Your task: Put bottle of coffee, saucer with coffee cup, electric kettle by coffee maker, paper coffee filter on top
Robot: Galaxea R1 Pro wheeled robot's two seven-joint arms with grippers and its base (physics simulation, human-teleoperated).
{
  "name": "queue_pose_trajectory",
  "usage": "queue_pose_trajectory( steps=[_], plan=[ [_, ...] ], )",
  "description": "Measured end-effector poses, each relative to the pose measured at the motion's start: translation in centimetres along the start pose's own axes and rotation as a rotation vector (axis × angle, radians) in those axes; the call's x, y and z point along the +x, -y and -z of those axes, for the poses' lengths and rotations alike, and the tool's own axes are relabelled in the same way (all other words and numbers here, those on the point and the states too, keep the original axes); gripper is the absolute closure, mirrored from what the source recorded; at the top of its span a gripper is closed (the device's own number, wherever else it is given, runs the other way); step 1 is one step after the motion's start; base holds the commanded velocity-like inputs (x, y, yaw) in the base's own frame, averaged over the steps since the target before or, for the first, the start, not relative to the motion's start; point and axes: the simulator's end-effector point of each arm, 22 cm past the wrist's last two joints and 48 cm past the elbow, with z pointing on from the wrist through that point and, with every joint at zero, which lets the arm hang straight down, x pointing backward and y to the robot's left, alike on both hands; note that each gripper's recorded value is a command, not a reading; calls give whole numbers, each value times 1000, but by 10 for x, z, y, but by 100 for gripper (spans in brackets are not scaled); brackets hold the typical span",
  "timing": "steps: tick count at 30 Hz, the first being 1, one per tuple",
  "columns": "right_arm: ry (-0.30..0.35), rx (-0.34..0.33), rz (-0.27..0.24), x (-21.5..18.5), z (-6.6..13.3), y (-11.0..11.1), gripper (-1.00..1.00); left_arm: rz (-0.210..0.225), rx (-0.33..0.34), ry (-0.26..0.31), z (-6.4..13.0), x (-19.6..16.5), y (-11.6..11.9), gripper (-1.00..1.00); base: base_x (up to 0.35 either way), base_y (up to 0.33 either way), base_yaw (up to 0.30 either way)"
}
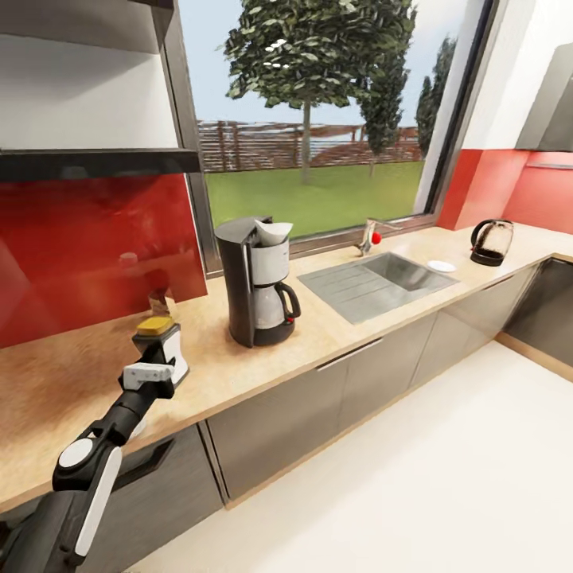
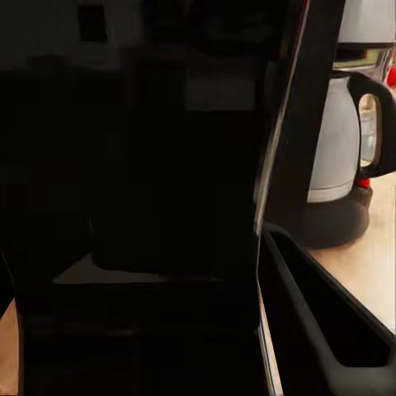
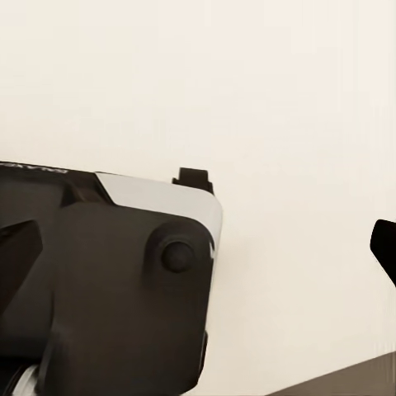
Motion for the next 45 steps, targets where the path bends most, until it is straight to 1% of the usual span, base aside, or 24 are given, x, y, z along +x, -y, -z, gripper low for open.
queue_pose_trajectory(
  steps=[3,5,6,7,8,10,16,19,34,41,45],
  plan=[
    [0,3,1,1,0,3,-100,0,-4,-8,1,5,2,100,0,0,14],
    [-1,3,3,1,0,5,-100,-40,-24,-26,1,10,-1,100,0,0,3],
    [0,2,3,1,0,6,-100,-101,-65,-40,1,12,-9,100,0,0,0],
    [0,1,3,1,0,6,-100,-130,-90,-43,0,11,-14,100,0,0,0],
    [0,1,3,1,0,6,-100,-146,-107,-45,-1,10,-17,100,0,0,0],
    [0,1,3,1,0,6,-100,-156,-119,-45,-1,9,-20,100,0,0,0],
    [-1,1,3,1,0,4,-100,-162,-132,-45,0,9,-23,100,8,0,0],
    [-2,0,3,1,0,4,-100,-161,-134,-45,1,9,-24,100,192,0,0],
    [-4,4,6,3,0,7,-100,-149,-132,-55,0,14,-21,100,329,4,0],
    [-6,5,7,3,0,7,-100,-148,-132,-73,0,23,-22,100,333,78,-20],
    [-16,6,8,8,0,8,-100,-148,-130,-74,0,24,-21,100,127,33,-139]
  ],
)
